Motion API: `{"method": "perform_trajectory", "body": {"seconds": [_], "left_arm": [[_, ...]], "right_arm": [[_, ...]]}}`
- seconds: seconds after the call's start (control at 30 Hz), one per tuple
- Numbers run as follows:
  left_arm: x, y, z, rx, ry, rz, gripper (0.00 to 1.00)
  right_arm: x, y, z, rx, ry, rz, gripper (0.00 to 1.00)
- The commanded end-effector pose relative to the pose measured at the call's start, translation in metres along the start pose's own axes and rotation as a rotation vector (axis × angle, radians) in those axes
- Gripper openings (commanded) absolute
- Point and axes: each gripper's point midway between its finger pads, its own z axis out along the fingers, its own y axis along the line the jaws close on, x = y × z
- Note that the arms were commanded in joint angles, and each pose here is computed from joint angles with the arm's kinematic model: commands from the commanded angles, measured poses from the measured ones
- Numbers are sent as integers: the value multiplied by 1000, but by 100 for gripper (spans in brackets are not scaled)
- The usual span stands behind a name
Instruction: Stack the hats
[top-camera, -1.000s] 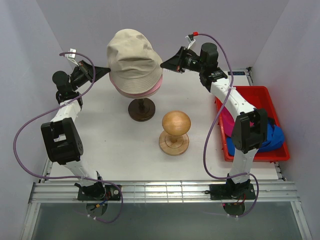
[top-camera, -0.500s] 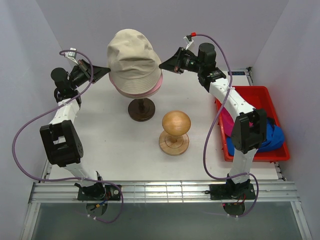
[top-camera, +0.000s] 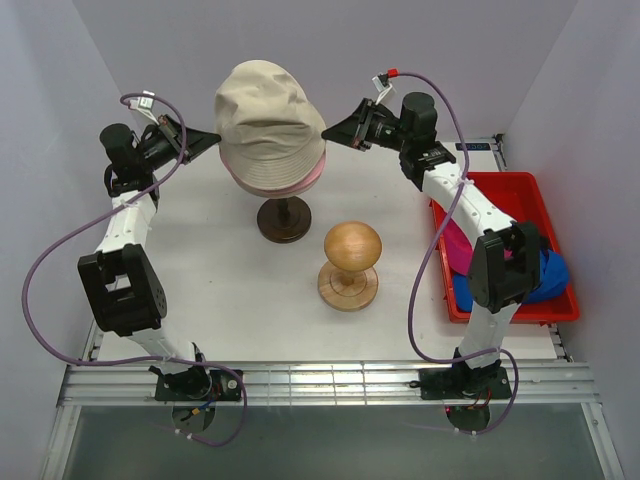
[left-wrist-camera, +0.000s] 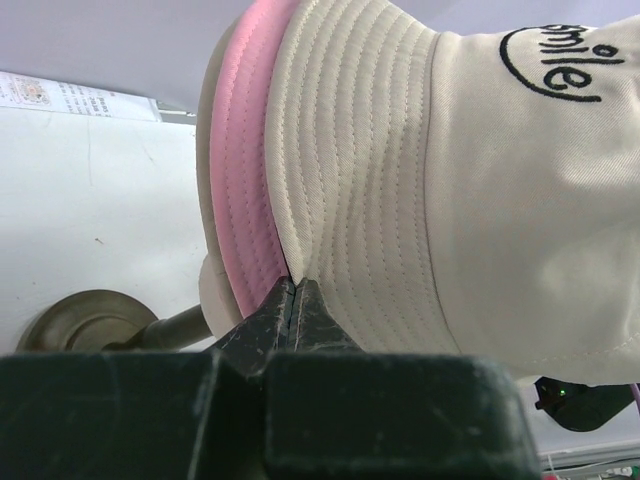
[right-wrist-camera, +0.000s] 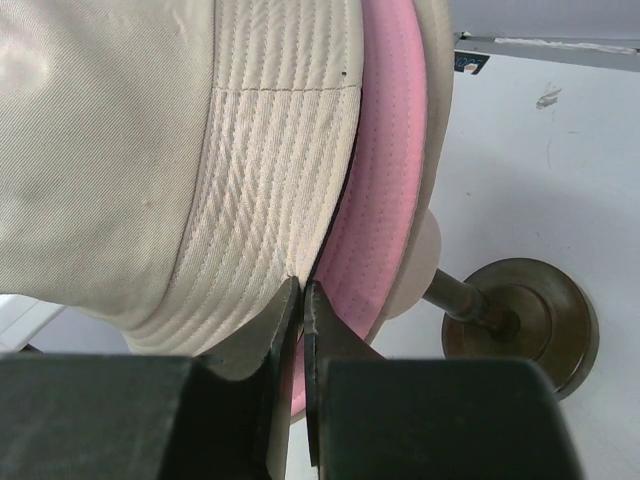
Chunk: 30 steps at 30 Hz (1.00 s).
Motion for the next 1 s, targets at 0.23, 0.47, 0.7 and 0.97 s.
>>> {"method": "perform_trajectory", "body": {"seconds": [0.23,0.47,0.7,0.97], "left_arm": [[13,43,-12,-153,15,-59,0],[6,18,-14,-119,18,-32,0],[3,4,-16,-99,17,-29,2],[8,-13,-10,-74,22,-21,2]], "right_arm": [[15,-54,-17,124,48,87,8],[2,-27,-18,91,23,82,31],[-10,14,-40,104,-50,105,56],[31,90,-32,-29,-48,149,59]]}}
